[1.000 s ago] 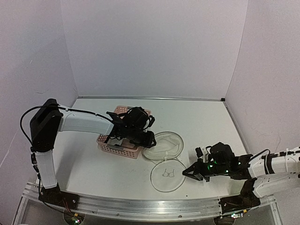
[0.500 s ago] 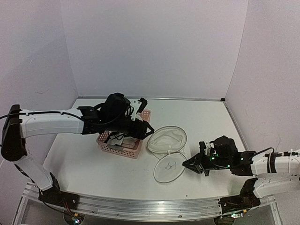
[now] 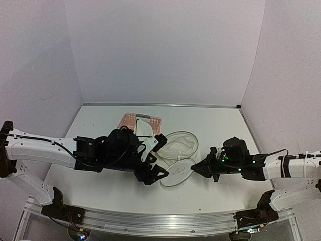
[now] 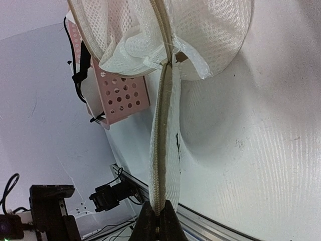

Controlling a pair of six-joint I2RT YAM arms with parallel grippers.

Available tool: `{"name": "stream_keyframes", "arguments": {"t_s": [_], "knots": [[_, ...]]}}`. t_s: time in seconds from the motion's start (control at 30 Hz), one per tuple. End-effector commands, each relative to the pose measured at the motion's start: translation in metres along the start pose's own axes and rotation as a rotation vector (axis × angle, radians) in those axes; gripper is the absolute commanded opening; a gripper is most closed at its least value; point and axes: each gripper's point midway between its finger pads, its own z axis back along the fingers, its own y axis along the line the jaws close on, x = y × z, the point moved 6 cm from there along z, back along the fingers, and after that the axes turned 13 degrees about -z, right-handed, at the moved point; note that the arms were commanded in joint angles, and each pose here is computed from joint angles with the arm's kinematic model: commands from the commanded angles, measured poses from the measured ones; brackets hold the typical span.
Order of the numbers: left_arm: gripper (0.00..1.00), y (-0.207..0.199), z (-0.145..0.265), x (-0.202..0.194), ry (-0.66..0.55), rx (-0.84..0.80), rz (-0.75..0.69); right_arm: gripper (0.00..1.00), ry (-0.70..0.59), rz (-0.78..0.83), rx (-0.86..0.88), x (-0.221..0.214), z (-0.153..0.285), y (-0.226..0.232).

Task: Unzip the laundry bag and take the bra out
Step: Pass from the right arm to the left

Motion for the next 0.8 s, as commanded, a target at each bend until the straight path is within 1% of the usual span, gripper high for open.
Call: {"name": "stream_keyframes", "arguments": {"t_s": [0.0, 0.3, 0.47, 0.6, 0.77], "knots": [[0.8, -0.018, -0.012, 0.007, -0.02, 0.042, -0.062, 0.0, 0.001, -0.019, 0.074, -0.002, 0.002, 0.024], [0.79, -0.06, -0.049, 0.0, 0.055, 0.134, -0.178, 0.0, -0.025, -0.03, 0.084, 0.001, 0.006, 0.02], [0.77, -0.077, -0.068, 0.001, 0.077, 0.133, -0.221, 0.0, -0.036, -0.036, 0.094, 0.001, 0.01, 0.018], [0.74, -0.081, -0.081, 0.0, 0.104, 0.178, -0.246, 0.0, -0.035, -0.031, 0.106, 0.0, 0.013, 0.019], [0.68, -0.073, -0.088, 0.001, 0.128, 0.275, -0.266, 0.0, -0.03, -0.022, 0.112, -0.001, 0.015, 0.017]]}}
